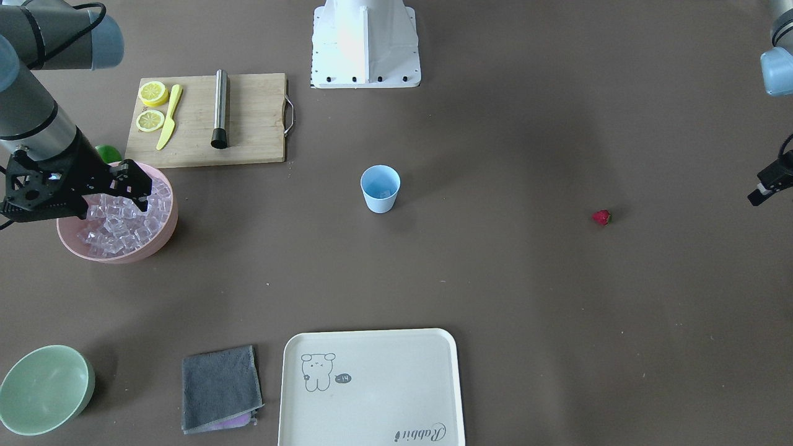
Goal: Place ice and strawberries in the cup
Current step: 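Return the right gripper over the pink bowl of ice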
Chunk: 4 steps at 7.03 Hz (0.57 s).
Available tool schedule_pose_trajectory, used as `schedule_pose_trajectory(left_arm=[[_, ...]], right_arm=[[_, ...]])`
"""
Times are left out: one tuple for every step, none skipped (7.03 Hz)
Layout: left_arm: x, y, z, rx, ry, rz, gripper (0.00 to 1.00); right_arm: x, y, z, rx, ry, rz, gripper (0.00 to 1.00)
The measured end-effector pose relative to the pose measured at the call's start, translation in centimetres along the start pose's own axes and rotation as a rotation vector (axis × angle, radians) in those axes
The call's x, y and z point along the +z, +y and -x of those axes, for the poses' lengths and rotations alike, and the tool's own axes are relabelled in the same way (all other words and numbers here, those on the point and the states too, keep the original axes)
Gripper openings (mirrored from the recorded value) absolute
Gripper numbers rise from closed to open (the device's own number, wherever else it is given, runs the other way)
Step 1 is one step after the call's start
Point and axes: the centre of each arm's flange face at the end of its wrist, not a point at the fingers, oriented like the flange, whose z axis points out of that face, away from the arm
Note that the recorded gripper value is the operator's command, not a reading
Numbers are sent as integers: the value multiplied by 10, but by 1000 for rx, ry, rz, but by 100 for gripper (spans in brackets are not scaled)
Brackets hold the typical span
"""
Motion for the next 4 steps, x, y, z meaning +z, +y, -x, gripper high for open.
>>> schedule_pose_trajectory(left_arm=[[0,0,0,-1,0,1,97],[0,0,0,-1,-1,1,97],[0,0,1,-1,-1,1,97],[0,0,0,-1,-1,1,97]], right_arm=[[13,3,-10,3,11,14,100],[31,2,-14,3,10,18,100],[50,4,-13,7,1,18,100],[62,6,-7,15,-14,14,100]])
